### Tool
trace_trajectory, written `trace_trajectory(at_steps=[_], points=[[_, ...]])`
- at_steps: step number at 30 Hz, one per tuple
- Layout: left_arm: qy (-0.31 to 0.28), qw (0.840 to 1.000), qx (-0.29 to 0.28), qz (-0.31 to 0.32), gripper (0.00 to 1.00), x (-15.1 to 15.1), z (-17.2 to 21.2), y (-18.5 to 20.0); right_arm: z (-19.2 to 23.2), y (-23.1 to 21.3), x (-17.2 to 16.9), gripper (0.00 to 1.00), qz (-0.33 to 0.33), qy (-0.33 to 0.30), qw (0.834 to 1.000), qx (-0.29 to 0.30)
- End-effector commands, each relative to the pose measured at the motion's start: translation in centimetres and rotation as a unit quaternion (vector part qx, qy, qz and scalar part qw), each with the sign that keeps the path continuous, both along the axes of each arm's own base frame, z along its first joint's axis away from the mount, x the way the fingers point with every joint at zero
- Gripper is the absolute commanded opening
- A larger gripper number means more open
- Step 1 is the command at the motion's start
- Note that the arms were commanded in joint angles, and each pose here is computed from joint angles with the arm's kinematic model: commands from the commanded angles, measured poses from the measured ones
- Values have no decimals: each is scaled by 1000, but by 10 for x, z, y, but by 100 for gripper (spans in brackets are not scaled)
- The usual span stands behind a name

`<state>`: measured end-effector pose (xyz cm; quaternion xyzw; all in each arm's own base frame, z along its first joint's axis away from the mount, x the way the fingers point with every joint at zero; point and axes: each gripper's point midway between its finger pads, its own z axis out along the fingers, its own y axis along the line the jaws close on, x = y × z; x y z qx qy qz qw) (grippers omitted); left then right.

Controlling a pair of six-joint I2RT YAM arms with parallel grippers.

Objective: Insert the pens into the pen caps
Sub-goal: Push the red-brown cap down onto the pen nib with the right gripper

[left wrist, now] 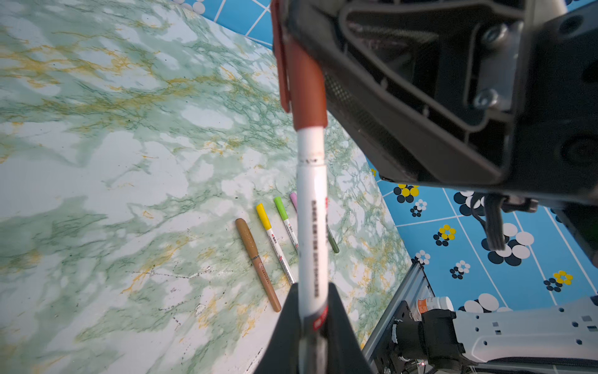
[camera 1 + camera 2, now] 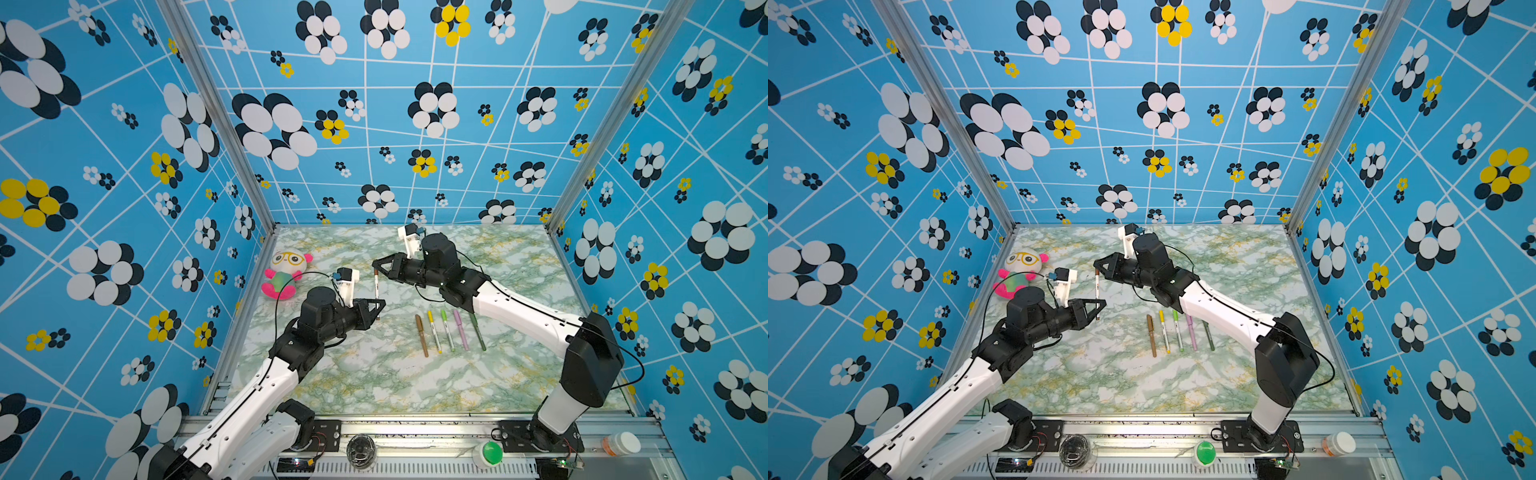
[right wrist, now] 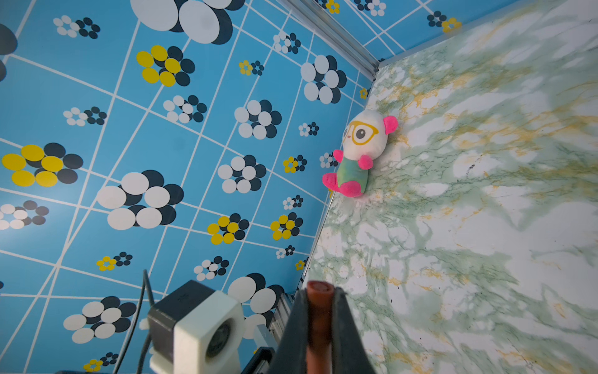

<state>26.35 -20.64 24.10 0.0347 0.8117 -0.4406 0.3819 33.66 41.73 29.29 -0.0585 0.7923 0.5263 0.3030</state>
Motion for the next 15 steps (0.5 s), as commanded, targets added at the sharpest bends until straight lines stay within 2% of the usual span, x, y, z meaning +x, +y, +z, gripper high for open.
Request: trace_trajectory(at_steps=[1, 8, 15], points=[[-127, 992, 3, 7, 0, 18, 65, 0, -35, 12, -40, 0, 77, 47, 995, -42], [-179, 981, 70, 31, 0, 29, 84, 14, -66, 12, -62, 0, 133, 74, 985, -79], [-206, 973, 69, 72, 0, 47, 104, 27, -103, 8, -76, 0, 141, 125, 976, -107]])
